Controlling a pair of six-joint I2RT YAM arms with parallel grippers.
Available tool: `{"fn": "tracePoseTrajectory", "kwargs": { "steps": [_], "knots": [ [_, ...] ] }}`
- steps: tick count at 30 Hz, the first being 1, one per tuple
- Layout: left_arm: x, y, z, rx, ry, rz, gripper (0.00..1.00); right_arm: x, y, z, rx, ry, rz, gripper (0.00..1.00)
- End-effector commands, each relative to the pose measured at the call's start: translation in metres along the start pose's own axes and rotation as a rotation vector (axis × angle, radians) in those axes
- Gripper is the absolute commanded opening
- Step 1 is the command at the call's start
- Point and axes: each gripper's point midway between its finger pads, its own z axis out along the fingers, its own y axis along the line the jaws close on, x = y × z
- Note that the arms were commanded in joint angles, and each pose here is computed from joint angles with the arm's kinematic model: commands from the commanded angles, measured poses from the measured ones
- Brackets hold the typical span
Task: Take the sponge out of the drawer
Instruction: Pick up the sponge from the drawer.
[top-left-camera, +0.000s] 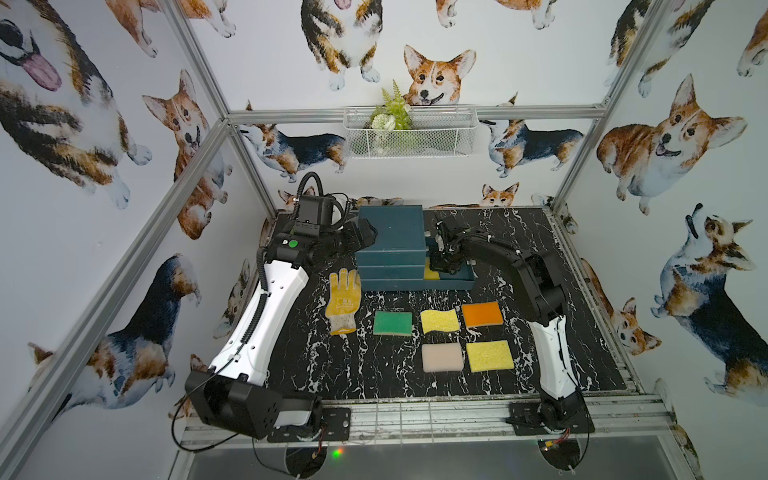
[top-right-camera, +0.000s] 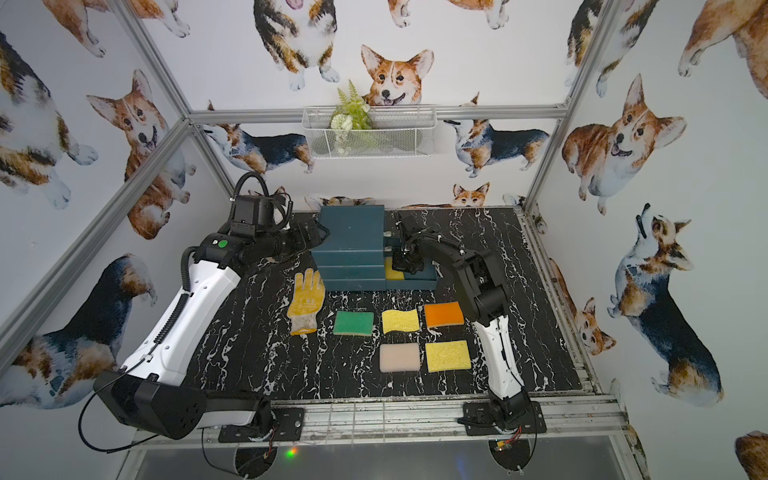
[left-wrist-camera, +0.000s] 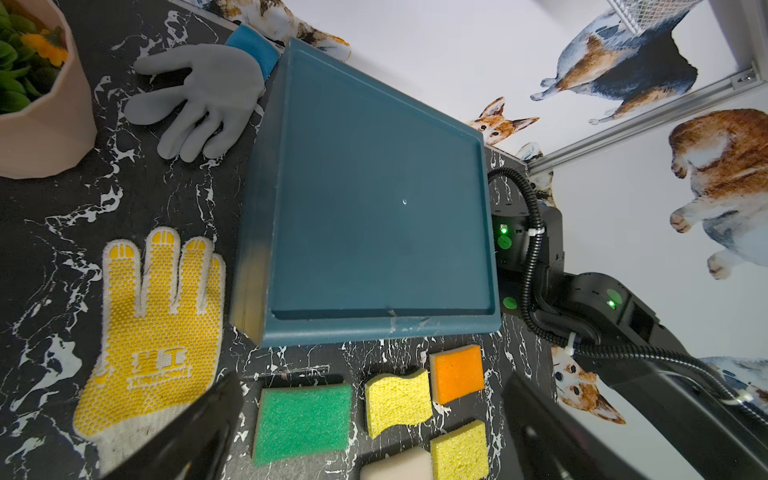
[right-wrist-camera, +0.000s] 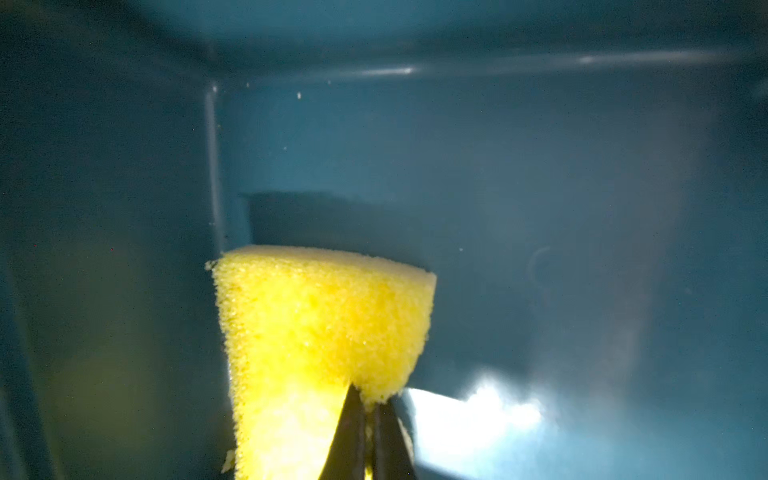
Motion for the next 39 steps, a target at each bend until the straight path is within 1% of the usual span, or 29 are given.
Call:
{"fn": "tracePoseTrajectory", "kwargs": {
  "steps": [1, 5, 8, 12, 15, 17, 20, 22, 24, 26, 28, 31, 35, 39],
  "knots": [
    [0.002, -0.002, -0.004, 0.014, 0.001, 0.014, 1.00, -0.010, -0.006, -0.027, 0.050, -0.063, -0.002, 0.00],
    [0.003, -0.005, -0.004, 0.041, 0.012, 0.017, 1.00, -0.030, -0.001, -0.066, 0.049, -0.163, -0.052, 0.00],
    [0.004, -0.011, -0.003, 0.071, 0.020, 0.023, 1.00, -0.039, -0.006, -0.101, 0.085, -0.221, -0.100, 0.00],
    [0.004, -0.022, -0.001, 0.126, 0.048, 0.056, 1.00, -0.039, -0.024, -0.135, 0.150, -0.228, -0.169, 0.00],
    [0.007, -0.039, -0.001, 0.207, 0.098, 0.106, 1.00, -0.034, -0.031, -0.164, 0.171, -0.216, -0.263, 0.00],
    [0.012, -0.052, -0.001, 0.281, 0.147, 0.140, 1.00, -0.028, -0.027, -0.183, 0.145, -0.211, -0.340, 0.00],
    [0.026, -0.072, -0.001, 0.373, 0.224, 0.201, 0.98, -0.007, -0.005, -0.211, 0.019, -0.174, -0.465, 0.00],
    [0.034, -0.083, -0.003, 0.405, 0.255, 0.249, 0.97, 0.014, 0.015, -0.224, -0.104, -0.110, -0.527, 0.00],
    [0.040, -0.091, -0.004, 0.417, 0.267, 0.300, 0.97, 0.031, 0.028, -0.231, -0.169, -0.058, -0.572, 0.00],
    [0.056, -0.110, -0.006, 0.457, 0.308, 0.395, 0.97, 0.057, 0.047, -0.240, -0.226, 0.023, -0.663, 0.00],
    [0.065, -0.121, -0.004, 0.491, 0.338, 0.423, 0.96, 0.074, 0.062, -0.246, -0.268, 0.075, -0.722, 0.00],
    [0.076, -0.129, 0.002, 0.525, 0.383, 0.438, 0.93, 0.086, 0.079, -0.257, -0.323, 0.108, -0.761, 0.00],
    [0.089, -0.130, 0.010, 0.531, 0.433, 0.452, 0.87, 0.090, 0.091, -0.269, -0.364, 0.087, -0.784, 0.00],
    [0.097, -0.129, 0.014, 0.528, 0.458, 0.456, 0.83, 0.091, 0.098, -0.276, -0.378, 0.075, -0.798, 0.00]
  ]
}}
